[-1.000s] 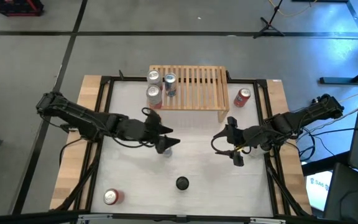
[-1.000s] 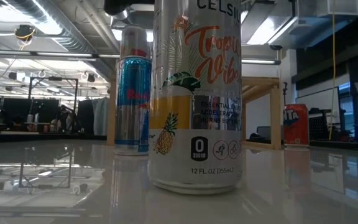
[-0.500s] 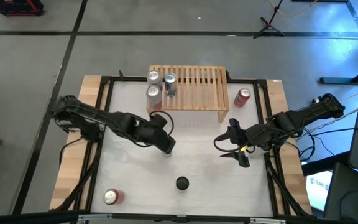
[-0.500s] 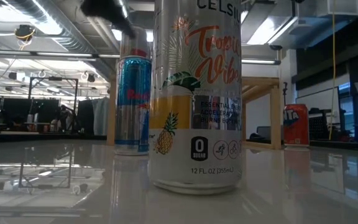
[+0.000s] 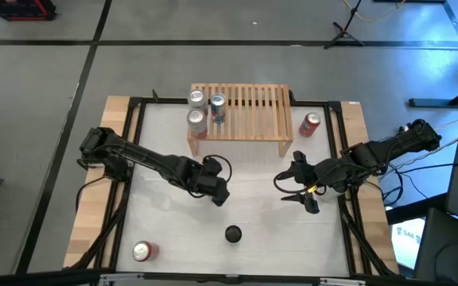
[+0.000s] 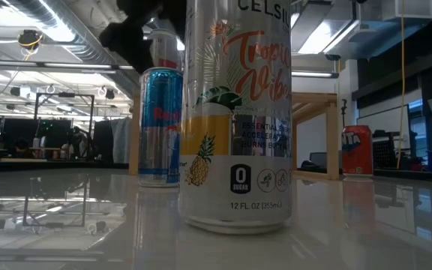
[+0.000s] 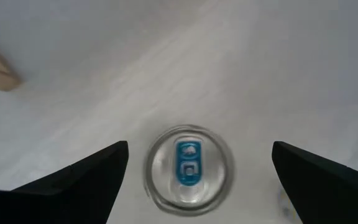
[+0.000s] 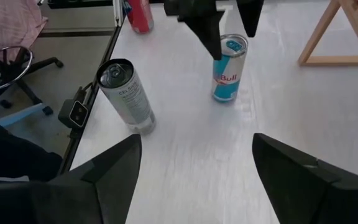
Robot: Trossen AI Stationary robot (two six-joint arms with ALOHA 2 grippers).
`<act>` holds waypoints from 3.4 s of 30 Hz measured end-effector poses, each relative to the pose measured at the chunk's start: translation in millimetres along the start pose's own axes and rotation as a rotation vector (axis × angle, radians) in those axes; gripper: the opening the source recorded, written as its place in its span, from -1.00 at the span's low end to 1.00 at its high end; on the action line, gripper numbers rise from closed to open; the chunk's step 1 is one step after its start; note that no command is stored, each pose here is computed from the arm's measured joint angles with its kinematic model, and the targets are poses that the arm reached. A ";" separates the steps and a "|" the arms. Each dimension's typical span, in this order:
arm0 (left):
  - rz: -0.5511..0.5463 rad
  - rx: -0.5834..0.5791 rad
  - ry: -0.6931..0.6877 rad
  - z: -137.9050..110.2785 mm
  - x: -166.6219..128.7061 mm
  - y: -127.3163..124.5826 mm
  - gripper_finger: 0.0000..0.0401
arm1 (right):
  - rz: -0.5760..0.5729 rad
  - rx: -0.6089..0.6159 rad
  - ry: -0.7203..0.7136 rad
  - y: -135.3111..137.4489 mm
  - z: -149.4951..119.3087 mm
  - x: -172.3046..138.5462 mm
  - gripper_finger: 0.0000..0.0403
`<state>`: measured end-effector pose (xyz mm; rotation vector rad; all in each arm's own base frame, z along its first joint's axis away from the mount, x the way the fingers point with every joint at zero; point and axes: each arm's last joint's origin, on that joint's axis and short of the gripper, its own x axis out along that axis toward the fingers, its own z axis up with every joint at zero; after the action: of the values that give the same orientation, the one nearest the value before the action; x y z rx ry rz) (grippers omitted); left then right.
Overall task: Place canned beverage on shelf
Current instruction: Put the blue soda can on the shelf aligned with the other blue soda can
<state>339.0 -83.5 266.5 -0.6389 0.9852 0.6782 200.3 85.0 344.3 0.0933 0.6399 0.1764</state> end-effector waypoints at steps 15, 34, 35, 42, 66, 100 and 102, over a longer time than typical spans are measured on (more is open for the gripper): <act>0.000 0.162 0.130 -7.6 16.0 -3.2 0.57 | 0.001 0.002 -0.001 0.0 0.1 0.0 0.46; -0.149 0.498 0.097 57.2 -58.0 -7.7 0.00 | -0.003 0.000 -0.002 -0.4 0.2 0.1 0.46; -0.161 0.514 0.076 64.8 -68.8 -6.4 0.00 | -0.004 0.000 -0.004 -0.4 0.4 0.1 0.46; -0.181 0.625 -0.042 112.4 -123.6 20.5 0.01 | -0.125 0.024 -0.043 -3.9 1.7 -0.2 0.46; -0.140 0.728 -0.017 190.1 -119.8 115.9 0.02 | -0.398 0.217 -0.171 -11.8 4.3 -2.6 0.46; -0.117 0.759 0.028 191.9 -89.4 120.6 0.11 | -0.402 0.255 -0.198 -11.7 5.9 -2.7 0.46; -0.118 0.756 0.019 192.8 -88.9 120.0 0.13 | -0.402 0.255 -0.198 -11.7 5.9 -2.7 0.46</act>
<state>314.6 116.3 404.2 -0.0335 1.1160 0.1591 203.3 72.8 349.0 0.2219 0.4698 -0.3008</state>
